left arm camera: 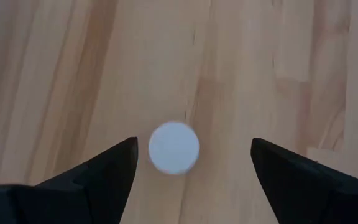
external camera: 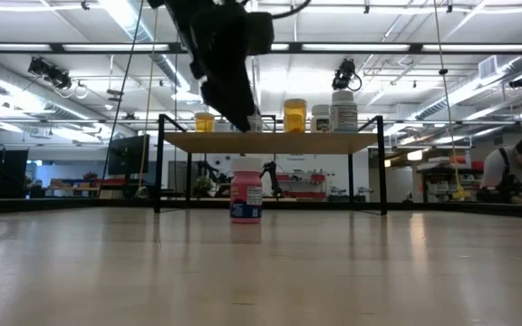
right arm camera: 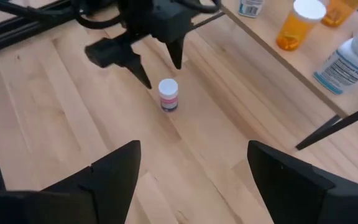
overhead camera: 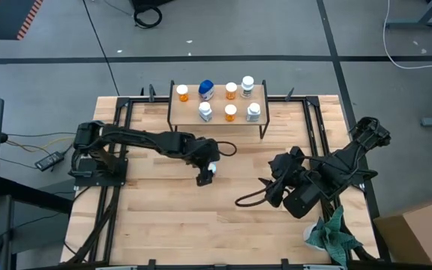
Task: Pick and place medicine bottles onto shelf by color
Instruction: Put the pink medicine bottle on the shelf
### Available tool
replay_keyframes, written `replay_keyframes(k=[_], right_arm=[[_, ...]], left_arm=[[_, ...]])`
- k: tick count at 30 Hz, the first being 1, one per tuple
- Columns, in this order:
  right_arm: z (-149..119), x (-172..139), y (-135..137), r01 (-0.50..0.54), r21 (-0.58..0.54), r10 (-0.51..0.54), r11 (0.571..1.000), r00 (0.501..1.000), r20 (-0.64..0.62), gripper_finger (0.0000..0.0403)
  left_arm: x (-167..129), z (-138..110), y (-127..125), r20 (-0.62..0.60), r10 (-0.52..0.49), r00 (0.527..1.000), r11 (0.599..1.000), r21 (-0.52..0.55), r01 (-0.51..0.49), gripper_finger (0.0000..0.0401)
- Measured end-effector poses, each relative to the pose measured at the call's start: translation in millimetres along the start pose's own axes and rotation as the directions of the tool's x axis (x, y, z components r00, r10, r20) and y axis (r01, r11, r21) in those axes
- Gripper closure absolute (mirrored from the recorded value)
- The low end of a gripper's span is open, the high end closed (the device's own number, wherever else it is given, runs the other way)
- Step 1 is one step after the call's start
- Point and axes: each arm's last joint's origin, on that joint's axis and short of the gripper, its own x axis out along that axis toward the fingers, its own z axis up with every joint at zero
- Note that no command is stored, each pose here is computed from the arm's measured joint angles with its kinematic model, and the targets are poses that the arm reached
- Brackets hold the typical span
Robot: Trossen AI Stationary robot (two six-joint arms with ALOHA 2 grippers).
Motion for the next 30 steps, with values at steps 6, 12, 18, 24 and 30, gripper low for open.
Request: replay_keyframes(k=[6, 12, 18, 24, 30], right_arm=[[-1, -1, -2, 0.024, -0.024, -0.024, 0.999, 1.0, 0.012, 0.0101], [1, -1, -7, 0.085, 0.052, -0.09, 0.995, 0.991, 0.104, 0.0101], [1, -1, -7, 0.086, 0.066, -0.093, 0.994, 0.989, 0.111, 0.0101], [1, -1, -7, 0.092, 0.043, -0.097, 0.995, 0.988, 0.119, 0.0101], [2, -1, -7, 0.096, 0.022, -0.097, 0.995, 0.988, 0.121, 0.0101]], left_arm=[[12, -1, 1, -0.024, 0.002, 1.0, 1.0, 0.029, -0.001, 0.0078], [20, -1, 3, -0.03, 0.056, 0.998, 0.996, 0.068, -0.054, 0.0078], [26, -1, 9, -0.041, 0.101, 0.994, 0.994, 0.055, -0.099, 0.0078], [31, -3, 15, -0.071, 0.057, 0.996, 0.998, 0.01, -0.056, 0.008], [31, 0, 17, -0.049, 0.055, 0.997, 0.998, -0.002, -0.055, 0.008]])
